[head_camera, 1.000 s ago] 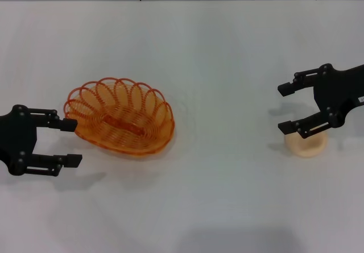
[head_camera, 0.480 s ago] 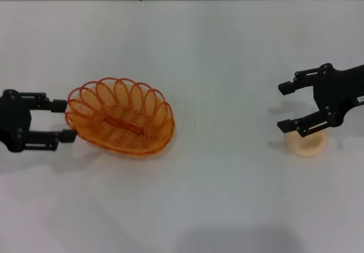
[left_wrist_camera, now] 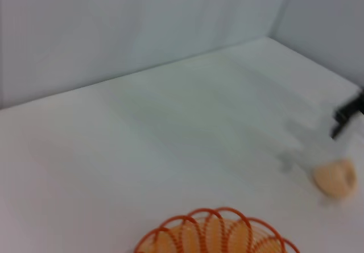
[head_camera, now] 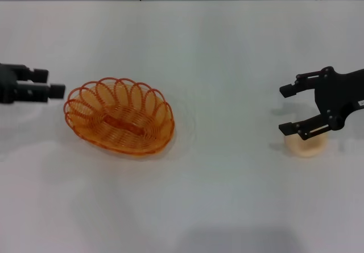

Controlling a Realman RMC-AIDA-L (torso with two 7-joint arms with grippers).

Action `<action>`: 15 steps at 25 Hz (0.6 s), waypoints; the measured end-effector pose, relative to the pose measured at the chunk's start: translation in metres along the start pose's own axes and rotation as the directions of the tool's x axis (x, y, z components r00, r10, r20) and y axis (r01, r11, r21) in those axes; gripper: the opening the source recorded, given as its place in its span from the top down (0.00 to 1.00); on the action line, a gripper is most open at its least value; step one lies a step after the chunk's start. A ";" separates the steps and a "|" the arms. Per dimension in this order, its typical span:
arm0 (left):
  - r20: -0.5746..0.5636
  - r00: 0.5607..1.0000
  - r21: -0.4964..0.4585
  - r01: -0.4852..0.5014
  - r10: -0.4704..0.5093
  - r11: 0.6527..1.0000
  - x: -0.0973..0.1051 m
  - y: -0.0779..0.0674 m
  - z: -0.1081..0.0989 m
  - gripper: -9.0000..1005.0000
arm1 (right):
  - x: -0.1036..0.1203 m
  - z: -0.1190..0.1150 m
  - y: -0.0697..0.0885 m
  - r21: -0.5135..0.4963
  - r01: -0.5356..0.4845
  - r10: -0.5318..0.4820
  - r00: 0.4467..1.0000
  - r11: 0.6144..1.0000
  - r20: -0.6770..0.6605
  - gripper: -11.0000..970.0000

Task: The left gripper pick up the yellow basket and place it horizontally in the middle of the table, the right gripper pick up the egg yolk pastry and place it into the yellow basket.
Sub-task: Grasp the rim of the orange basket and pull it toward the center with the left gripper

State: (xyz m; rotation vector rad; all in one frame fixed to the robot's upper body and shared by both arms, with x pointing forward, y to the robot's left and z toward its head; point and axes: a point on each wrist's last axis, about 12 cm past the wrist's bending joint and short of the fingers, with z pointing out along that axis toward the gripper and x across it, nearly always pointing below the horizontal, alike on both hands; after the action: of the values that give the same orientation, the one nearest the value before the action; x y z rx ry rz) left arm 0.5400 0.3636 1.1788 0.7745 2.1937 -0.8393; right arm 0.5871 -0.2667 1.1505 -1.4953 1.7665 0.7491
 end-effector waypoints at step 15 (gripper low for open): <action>-0.235 0.926 -0.295 0.221 -0.294 0.930 -0.038 0.019 -0.004 0.29 | -0.001 0.003 0.002 0.027 0.043 -0.042 0.999 0.999 -0.007 0.13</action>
State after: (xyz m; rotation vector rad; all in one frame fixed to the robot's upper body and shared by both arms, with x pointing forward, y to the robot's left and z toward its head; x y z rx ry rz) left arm 0.5747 0.3675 1.2025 0.4970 2.6342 -0.5675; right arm 0.5860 -0.2635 1.1495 -1.5136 1.7372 0.6972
